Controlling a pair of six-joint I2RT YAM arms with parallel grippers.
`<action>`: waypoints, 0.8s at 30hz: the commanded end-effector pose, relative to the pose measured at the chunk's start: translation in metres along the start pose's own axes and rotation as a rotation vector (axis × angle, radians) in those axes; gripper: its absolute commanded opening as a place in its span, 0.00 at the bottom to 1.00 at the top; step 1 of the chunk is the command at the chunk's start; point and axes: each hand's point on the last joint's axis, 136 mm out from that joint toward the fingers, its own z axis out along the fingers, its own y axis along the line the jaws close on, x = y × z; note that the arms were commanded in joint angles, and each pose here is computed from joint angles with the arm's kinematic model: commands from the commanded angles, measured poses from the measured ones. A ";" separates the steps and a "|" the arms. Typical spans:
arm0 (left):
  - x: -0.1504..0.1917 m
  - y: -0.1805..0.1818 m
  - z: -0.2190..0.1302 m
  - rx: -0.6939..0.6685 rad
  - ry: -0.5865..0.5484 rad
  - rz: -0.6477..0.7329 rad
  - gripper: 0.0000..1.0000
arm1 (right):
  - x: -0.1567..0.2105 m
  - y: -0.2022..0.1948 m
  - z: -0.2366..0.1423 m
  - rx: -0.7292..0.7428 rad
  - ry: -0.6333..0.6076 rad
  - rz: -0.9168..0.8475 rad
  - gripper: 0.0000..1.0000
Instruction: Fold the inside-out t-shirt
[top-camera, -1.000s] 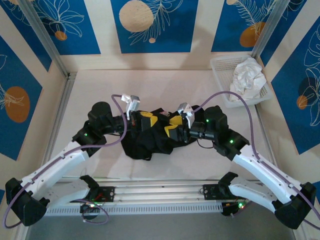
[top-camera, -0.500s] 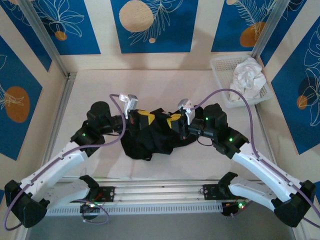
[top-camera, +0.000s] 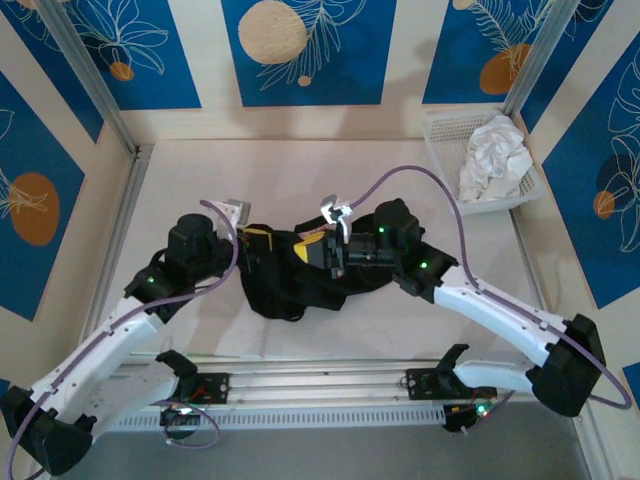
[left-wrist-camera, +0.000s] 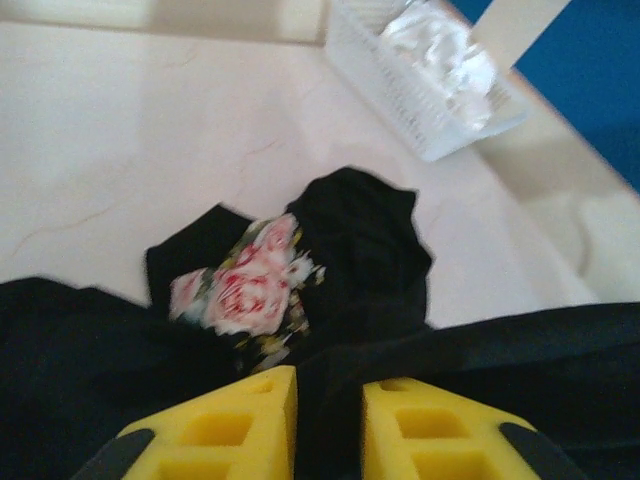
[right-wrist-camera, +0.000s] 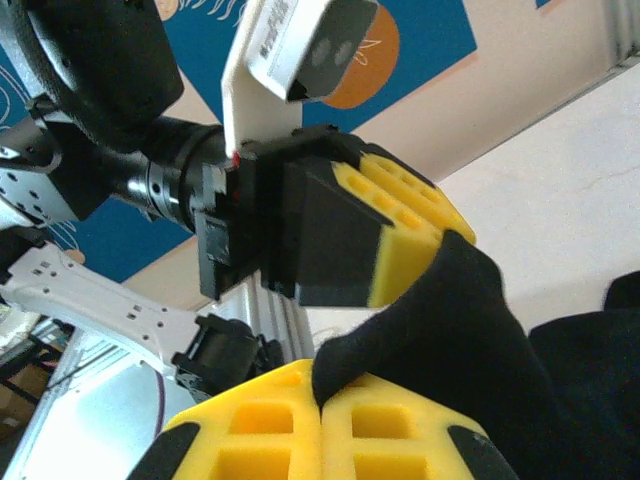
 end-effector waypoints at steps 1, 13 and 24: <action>0.015 0.025 -0.012 -0.135 0.051 0.017 0.26 | -0.035 0.014 0.007 -0.020 -0.102 -0.003 0.00; 0.039 0.002 -0.017 -0.068 0.132 -0.005 0.44 | -0.036 -0.019 0.021 0.106 -0.114 0.091 0.00; 0.018 -0.049 -0.025 0.139 0.027 0.110 0.32 | -0.031 -0.028 0.012 0.121 -0.069 0.089 0.00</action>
